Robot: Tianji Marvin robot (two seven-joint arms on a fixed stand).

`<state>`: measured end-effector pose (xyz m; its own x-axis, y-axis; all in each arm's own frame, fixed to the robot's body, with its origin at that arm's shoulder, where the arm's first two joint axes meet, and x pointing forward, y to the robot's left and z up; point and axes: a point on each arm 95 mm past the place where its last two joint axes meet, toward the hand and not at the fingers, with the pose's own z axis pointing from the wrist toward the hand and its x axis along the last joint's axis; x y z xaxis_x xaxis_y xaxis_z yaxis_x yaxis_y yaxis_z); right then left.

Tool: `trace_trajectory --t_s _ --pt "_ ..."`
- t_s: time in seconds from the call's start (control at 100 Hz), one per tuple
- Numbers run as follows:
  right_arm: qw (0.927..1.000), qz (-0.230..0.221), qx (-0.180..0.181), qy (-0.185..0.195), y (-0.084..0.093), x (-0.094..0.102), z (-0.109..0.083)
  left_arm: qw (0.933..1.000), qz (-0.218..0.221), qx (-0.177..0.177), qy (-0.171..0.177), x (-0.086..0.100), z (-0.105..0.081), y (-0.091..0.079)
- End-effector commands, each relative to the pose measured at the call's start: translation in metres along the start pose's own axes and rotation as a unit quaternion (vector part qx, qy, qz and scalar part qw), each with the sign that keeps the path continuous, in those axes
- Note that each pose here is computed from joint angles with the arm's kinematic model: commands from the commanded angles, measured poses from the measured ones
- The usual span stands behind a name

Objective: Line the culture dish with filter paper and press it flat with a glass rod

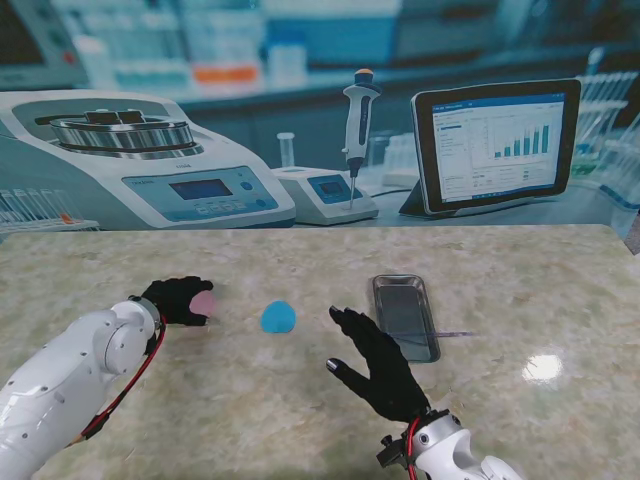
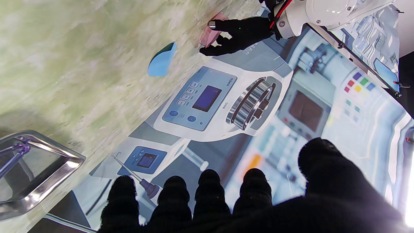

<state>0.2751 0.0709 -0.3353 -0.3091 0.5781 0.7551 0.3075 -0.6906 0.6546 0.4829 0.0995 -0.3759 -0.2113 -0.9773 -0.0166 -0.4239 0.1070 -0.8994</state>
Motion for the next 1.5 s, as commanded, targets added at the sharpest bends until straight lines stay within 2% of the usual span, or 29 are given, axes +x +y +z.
trace_trajectory --t_s 0.0,0.91,1.21,1.49 --pt "1.0000 0.005 0.001 -0.002 -0.0023 0.0025 -0.0017 0.9999 0.001 -0.010 0.002 0.0006 0.0002 0.0059" --pt "1.0000 0.005 0.001 -0.003 -0.0008 0.0037 -0.0022 0.9995 0.020 -0.024 0.007 0.0063 0.0001 0.0055" --pt "1.0000 0.004 0.001 -0.003 -0.0008 0.0039 -0.0021 0.9997 0.015 -0.017 0.008 0.0075 0.0011 0.0063" --pt "1.0000 0.004 0.001 -0.003 -0.0010 0.0043 -0.0020 0.9998 0.014 -0.003 0.013 0.0082 -0.0019 -0.0001"
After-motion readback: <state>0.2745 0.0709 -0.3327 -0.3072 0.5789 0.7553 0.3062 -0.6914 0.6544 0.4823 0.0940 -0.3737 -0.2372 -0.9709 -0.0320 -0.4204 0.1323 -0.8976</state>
